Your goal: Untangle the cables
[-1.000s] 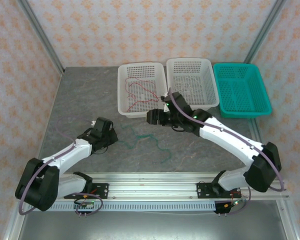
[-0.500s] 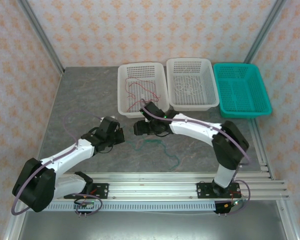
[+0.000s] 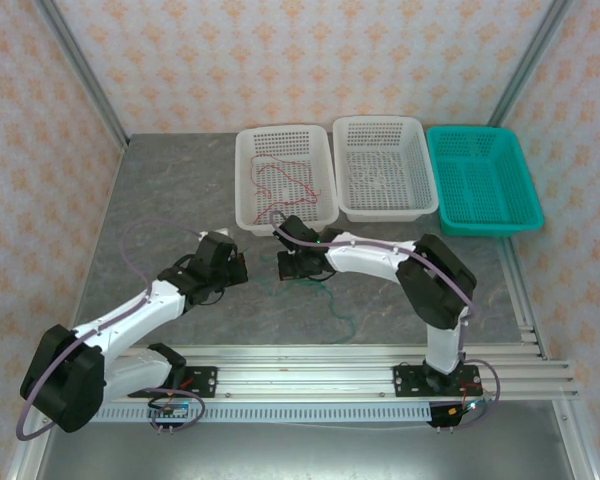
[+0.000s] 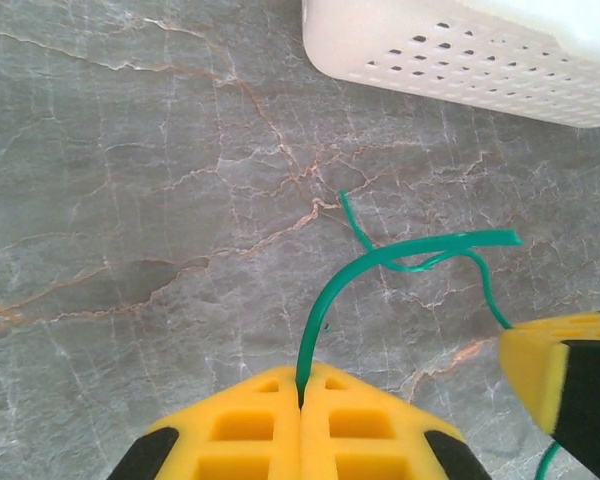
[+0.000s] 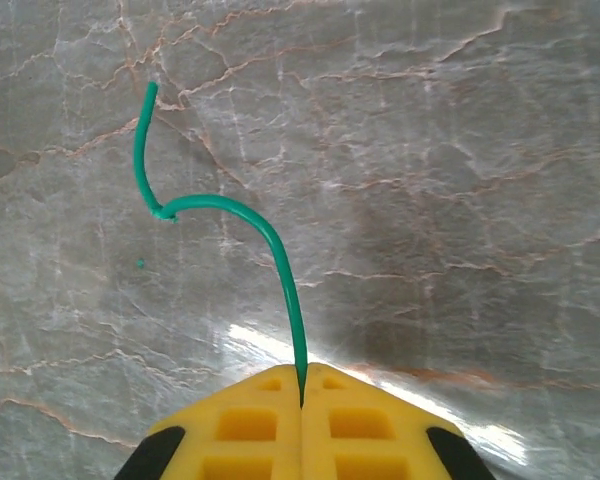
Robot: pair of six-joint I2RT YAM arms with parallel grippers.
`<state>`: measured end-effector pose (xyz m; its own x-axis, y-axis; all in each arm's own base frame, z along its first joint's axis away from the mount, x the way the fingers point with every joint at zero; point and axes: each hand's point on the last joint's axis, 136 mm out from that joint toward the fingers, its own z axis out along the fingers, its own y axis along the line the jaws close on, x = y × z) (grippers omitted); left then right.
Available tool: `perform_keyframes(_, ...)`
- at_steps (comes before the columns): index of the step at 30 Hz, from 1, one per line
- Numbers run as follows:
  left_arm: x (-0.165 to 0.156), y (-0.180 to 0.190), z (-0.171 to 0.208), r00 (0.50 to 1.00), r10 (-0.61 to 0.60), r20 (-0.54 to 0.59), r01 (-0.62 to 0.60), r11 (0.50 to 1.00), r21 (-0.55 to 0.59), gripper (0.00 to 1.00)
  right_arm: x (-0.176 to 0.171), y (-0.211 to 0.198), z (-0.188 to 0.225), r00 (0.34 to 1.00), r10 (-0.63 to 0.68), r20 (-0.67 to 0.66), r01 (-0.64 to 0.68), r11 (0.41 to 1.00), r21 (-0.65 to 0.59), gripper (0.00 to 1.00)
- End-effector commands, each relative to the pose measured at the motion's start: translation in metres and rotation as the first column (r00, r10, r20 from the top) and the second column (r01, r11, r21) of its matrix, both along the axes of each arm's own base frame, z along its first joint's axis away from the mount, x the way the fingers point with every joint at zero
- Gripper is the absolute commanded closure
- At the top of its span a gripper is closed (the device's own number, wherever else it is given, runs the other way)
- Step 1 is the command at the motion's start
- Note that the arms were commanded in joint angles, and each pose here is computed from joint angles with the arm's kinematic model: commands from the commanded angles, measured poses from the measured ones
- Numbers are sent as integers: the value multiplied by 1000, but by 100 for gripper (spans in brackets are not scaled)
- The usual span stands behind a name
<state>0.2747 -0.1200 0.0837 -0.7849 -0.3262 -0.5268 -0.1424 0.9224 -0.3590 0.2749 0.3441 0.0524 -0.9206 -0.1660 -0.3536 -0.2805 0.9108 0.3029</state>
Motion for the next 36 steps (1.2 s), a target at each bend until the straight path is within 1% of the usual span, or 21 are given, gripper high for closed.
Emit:
perform_keyframes(1,0,27,12,995,97,23,-99,988,120,100,10,-19,36,989,-54,138,54,999,2,100)
perform_keyframes(3,-4,43,11,989,145,21,-147,973,181,100,8,-36,44,980,-84,179,89,996,-20,100)
perform_keyframes(5,-6,50,9,986,164,18,-164,965,206,100,2,-57,49,972,-117,206,127,991,-38,100)
perform_keyframes(9,-8,54,2,982,188,3,-184,959,215,100,-12,-105,58,947,-209,246,229,972,-58,100)
perform_keyframes(14,-5,51,-1,981,195,-3,-190,961,202,100,-24,-168,75,887,-336,317,370,928,-52,100)
perform_keyframes(17,-2,49,-2,981,195,-9,-189,961,202,100,-26,-207,91,821,-430,375,467,884,-9,100)
perform_keyframes(20,1,48,-3,980,198,-18,-190,960,204,100,-28,-245,108,737,-518,435,564,825,26,100)
perform_keyframes(24,0,49,-6,977,210,-25,-201,957,211,100,-34,-293,132,586,-647,488,700,707,98,100)
perform_keyframes(27,-1,51,-10,974,225,-29,-215,954,209,100,-40,-324,146,475,-720,506,775,614,147,100)
perform_keyframes(29,-1,50,-12,973,227,-32,-216,955,204,100,-41,-336,154,421,-752,507,801,571,181,100)
perform_keyframes(30,-1,50,-13,974,226,-36,-214,955,204,100,-40,-338,156,414,-759,502,801,566,194,100)
perform_keyframes(31,-1,50,-14,973,226,-41,-213,955,205,100,-36,-334,159,427,-756,496,786,582,210,100)
perform_keyframes(32,-1,49,-15,975,220,-43,-207,957,205,100,-31,-324,159,464,-742,484,756,616,221,100)
perform_keyframes(33,0,47,-16,976,212,-44,-199,959,201,100,-23,-304,158,533,-707,464,692,680,242,100)
perform_keyframes(34,0,45,-17,978,202,-46,-190,962,196,100,-15,-273,156,638,-640,428,580,765,279,100)
perform_keyframes(35,1,42,-17,981,187,-48,-175,967,186,100,-11,-241,156,726,-566,390,460,822,336,100)
perform_keyframes(36,3,35,-18,986,159,-49,-149,975,167,100,-9,-206,156,804,-486,343,334,846,415,97)
